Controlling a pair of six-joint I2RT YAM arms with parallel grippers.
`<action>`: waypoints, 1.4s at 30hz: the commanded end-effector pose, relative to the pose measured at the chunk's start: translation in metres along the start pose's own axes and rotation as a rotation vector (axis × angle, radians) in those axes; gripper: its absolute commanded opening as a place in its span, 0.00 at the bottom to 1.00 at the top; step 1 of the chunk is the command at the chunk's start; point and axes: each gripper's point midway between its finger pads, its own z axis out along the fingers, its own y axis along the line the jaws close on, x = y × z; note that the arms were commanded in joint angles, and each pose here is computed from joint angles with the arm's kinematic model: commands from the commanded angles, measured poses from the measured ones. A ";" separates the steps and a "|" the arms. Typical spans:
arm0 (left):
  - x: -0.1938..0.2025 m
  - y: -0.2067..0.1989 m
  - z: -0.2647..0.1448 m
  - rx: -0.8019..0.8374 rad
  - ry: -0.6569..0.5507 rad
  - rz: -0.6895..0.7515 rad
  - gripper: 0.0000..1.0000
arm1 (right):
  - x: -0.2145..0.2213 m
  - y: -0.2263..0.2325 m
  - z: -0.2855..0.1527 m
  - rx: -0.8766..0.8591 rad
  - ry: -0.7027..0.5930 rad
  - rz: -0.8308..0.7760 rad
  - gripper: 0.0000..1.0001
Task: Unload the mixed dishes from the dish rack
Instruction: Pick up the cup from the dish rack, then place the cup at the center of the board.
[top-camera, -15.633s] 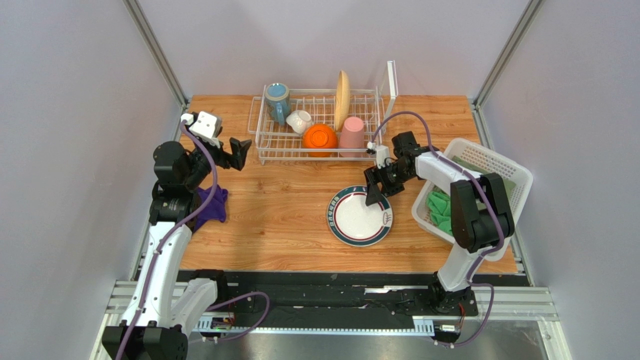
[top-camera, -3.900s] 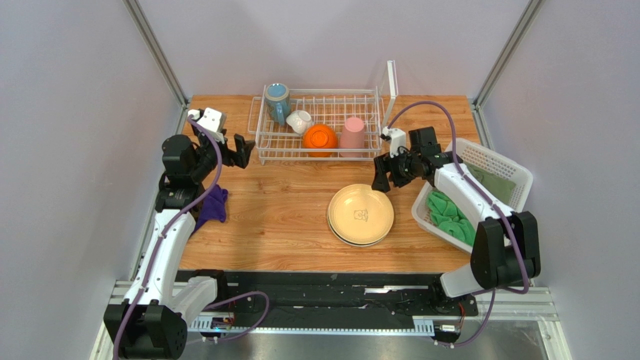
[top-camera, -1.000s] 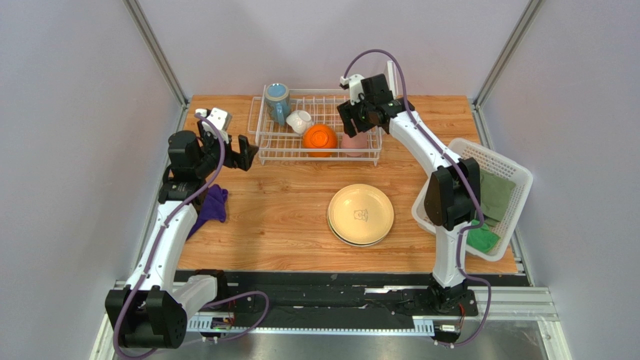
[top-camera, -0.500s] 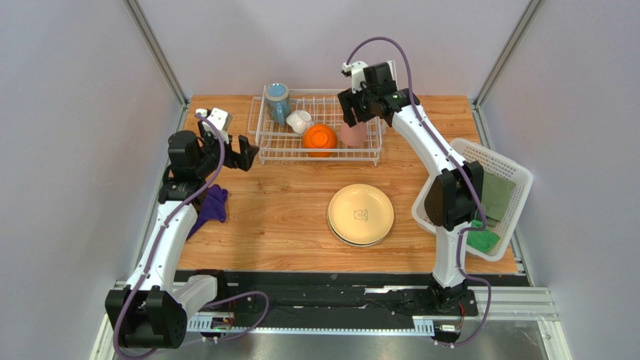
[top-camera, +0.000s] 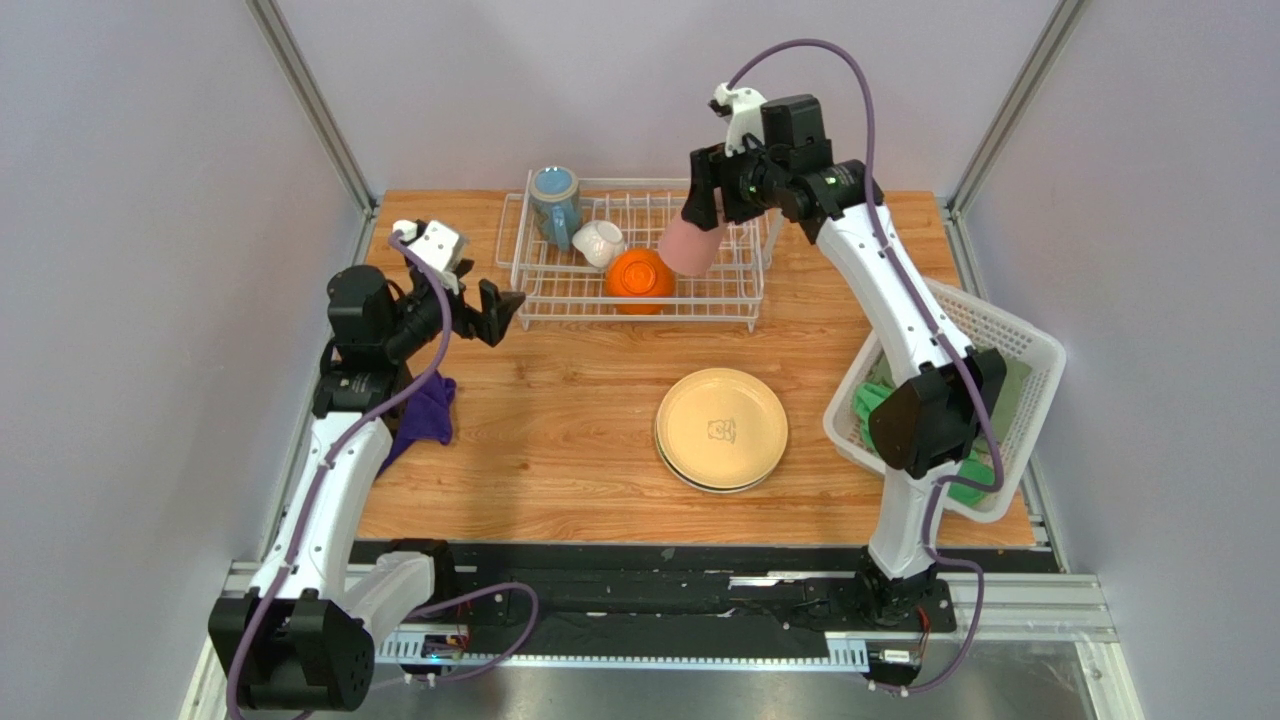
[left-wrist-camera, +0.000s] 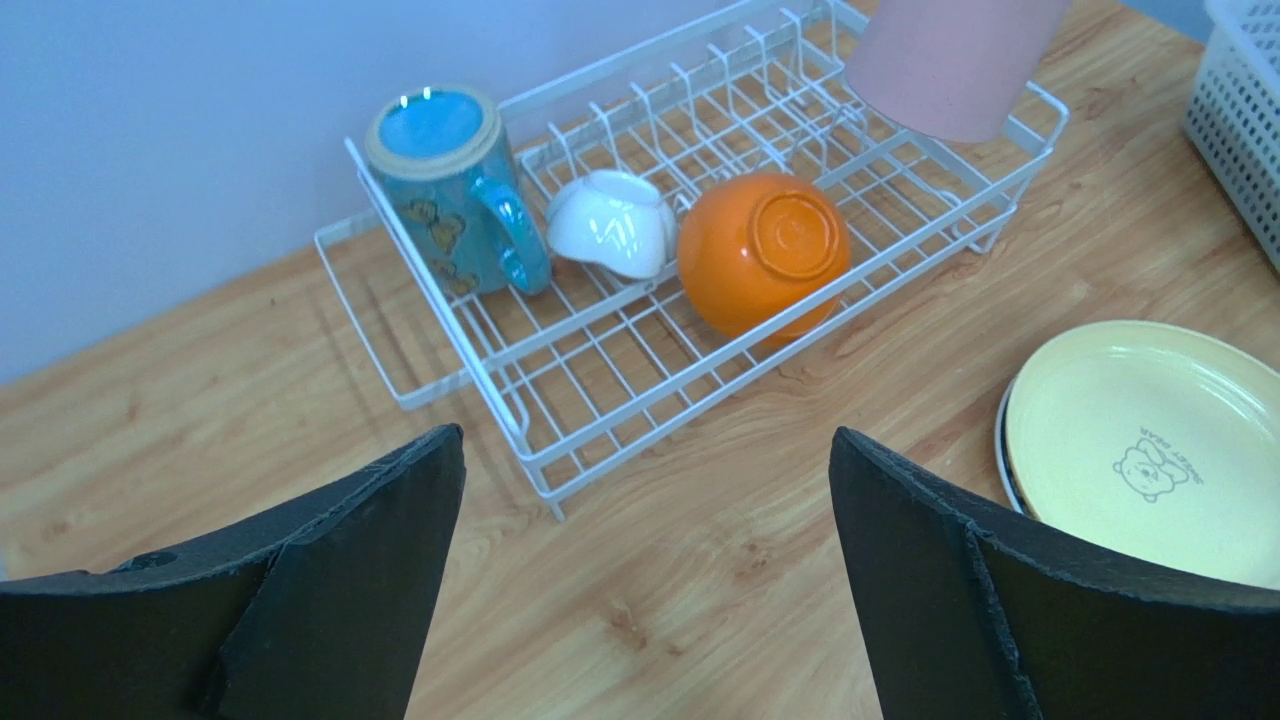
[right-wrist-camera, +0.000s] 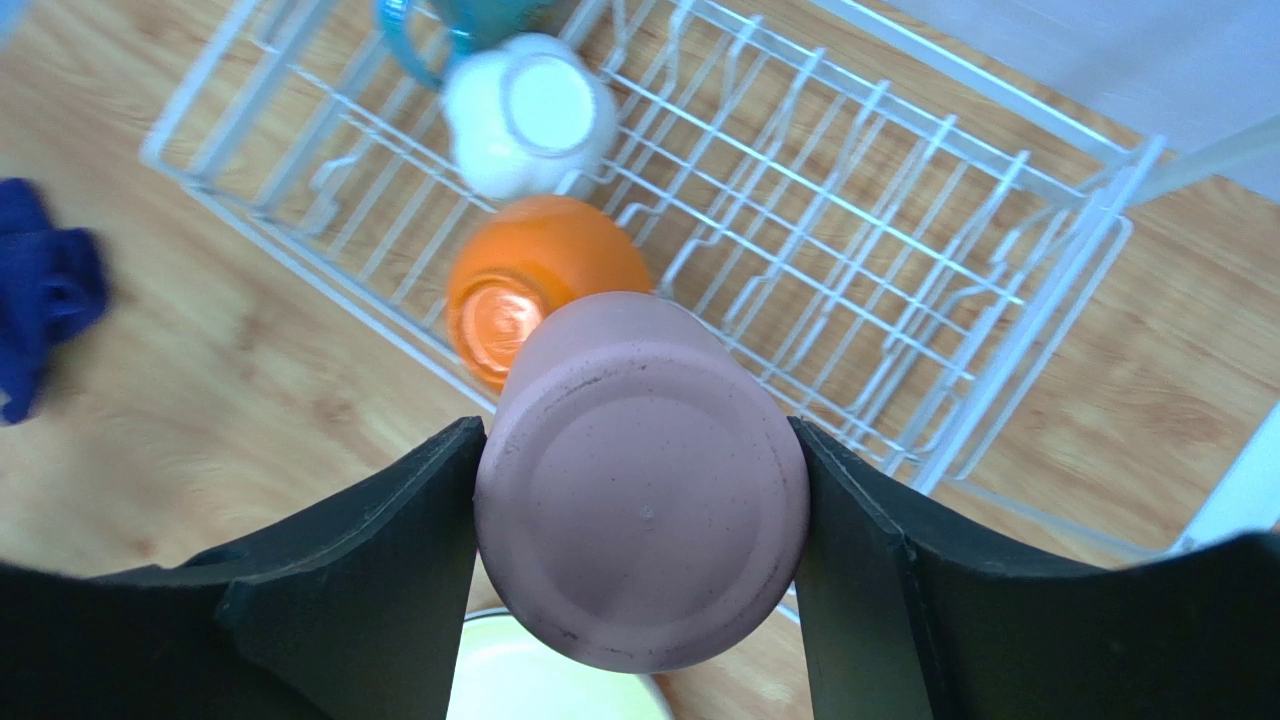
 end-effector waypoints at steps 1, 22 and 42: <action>-0.031 -0.020 -0.009 0.095 -0.153 0.205 0.99 | -0.030 0.036 -0.049 -0.227 -0.101 0.104 0.00; -0.015 -0.108 0.018 0.314 -0.363 0.437 0.96 | 0.016 0.100 -0.091 -0.872 -0.015 0.316 0.00; -0.027 -0.141 0.041 0.325 -0.467 0.392 0.88 | 0.042 0.136 -0.092 -1.029 0.077 0.318 0.00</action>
